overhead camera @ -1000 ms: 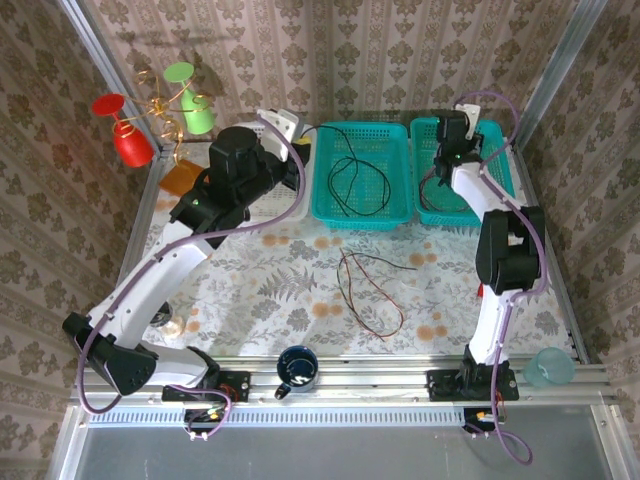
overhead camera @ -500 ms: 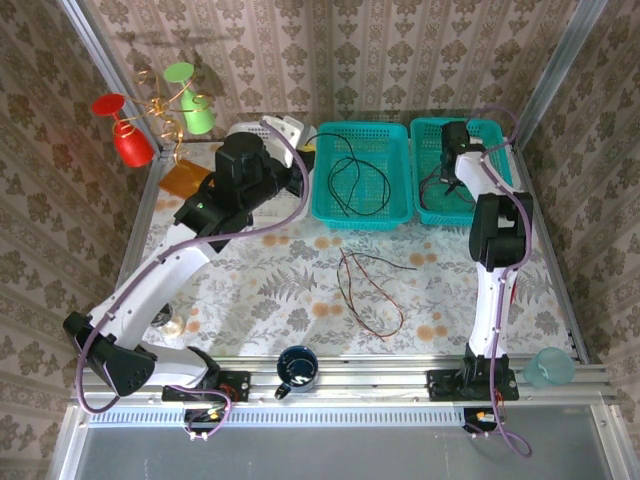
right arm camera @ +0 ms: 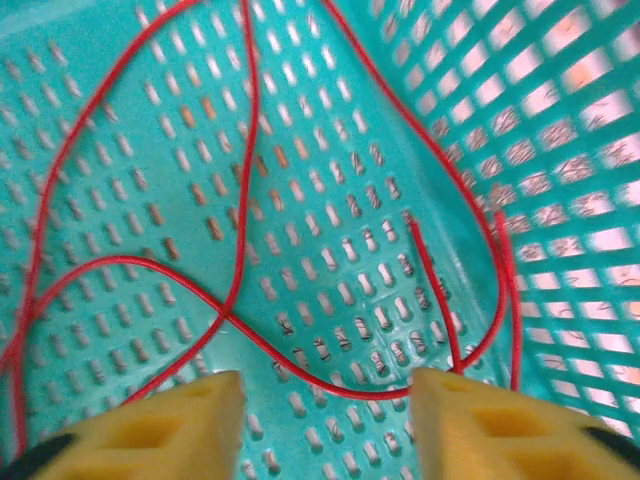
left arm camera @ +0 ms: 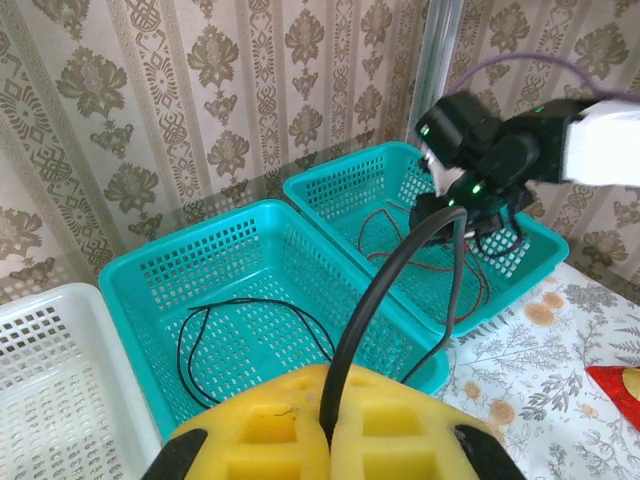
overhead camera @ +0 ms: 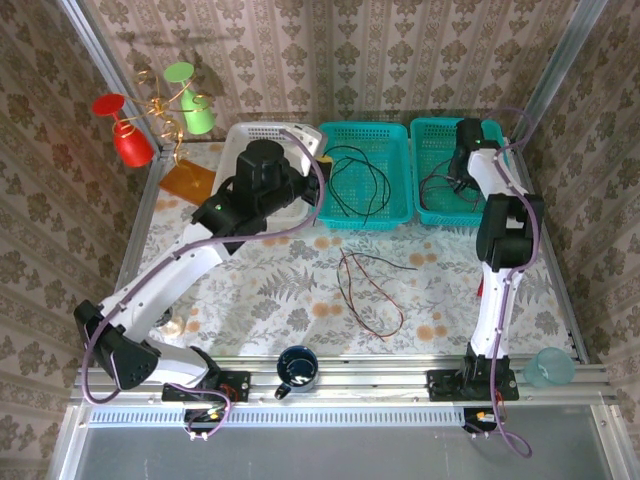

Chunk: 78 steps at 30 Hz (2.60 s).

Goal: Untangle the cables

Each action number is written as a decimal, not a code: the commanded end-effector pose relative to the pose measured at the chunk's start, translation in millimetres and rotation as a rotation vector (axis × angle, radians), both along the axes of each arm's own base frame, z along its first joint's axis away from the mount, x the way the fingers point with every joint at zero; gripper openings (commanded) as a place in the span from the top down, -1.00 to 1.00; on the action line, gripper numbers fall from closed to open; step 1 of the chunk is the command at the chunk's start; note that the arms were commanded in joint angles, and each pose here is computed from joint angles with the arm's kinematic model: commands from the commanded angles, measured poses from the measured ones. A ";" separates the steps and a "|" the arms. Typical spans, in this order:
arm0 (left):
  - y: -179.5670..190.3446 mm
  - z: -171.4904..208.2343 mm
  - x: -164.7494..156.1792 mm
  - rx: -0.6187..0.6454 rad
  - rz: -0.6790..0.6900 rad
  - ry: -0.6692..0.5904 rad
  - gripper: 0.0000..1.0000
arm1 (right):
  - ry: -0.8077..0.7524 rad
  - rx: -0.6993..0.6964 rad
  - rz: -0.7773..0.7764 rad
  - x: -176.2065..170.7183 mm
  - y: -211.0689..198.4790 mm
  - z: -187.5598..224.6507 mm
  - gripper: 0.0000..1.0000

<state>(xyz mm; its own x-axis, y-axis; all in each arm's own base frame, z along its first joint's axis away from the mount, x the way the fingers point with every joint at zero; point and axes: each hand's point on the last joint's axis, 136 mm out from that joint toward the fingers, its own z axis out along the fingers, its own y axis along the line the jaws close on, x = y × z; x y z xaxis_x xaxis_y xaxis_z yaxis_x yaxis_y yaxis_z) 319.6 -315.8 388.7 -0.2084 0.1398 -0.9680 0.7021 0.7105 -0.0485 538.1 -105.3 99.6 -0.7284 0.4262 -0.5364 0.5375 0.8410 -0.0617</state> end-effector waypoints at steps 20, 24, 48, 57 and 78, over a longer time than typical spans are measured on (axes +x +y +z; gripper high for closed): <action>-34.6 29.8 74.5 -0.018 0.038 -0.080 1.00 | -0.320 0.197 0.113 -81.4 42.9 134.6 -0.62; -37.3 38.2 85.8 -0.059 0.046 -0.099 1.00 | -0.348 0.199 0.124 -97.2 46.5 147.1 -0.63; -83.8 -238.0 177.8 0.242 0.069 0.411 1.00 | -0.374 0.272 0.172 -153.9 79.5 150.7 -0.64; -62.7 -291.7 195.9 0.347 0.147 0.583 1.00 | -0.356 0.272 0.187 -164.2 86.3 145.8 -0.64; -83.8 -214.6 196.8 0.213 0.077 0.473 -0.19 | -0.354 0.253 0.222 -176.5 100.7 155.9 -0.65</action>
<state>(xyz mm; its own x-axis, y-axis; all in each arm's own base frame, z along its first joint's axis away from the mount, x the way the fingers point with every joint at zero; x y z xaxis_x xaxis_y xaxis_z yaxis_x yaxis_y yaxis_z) 518.4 -393.4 96.3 -0.7174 0.3338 -0.6114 0.5521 0.8077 -0.2069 371.2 -3.4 252.3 -0.6080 0.4267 -0.6696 0.2783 0.9043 0.3236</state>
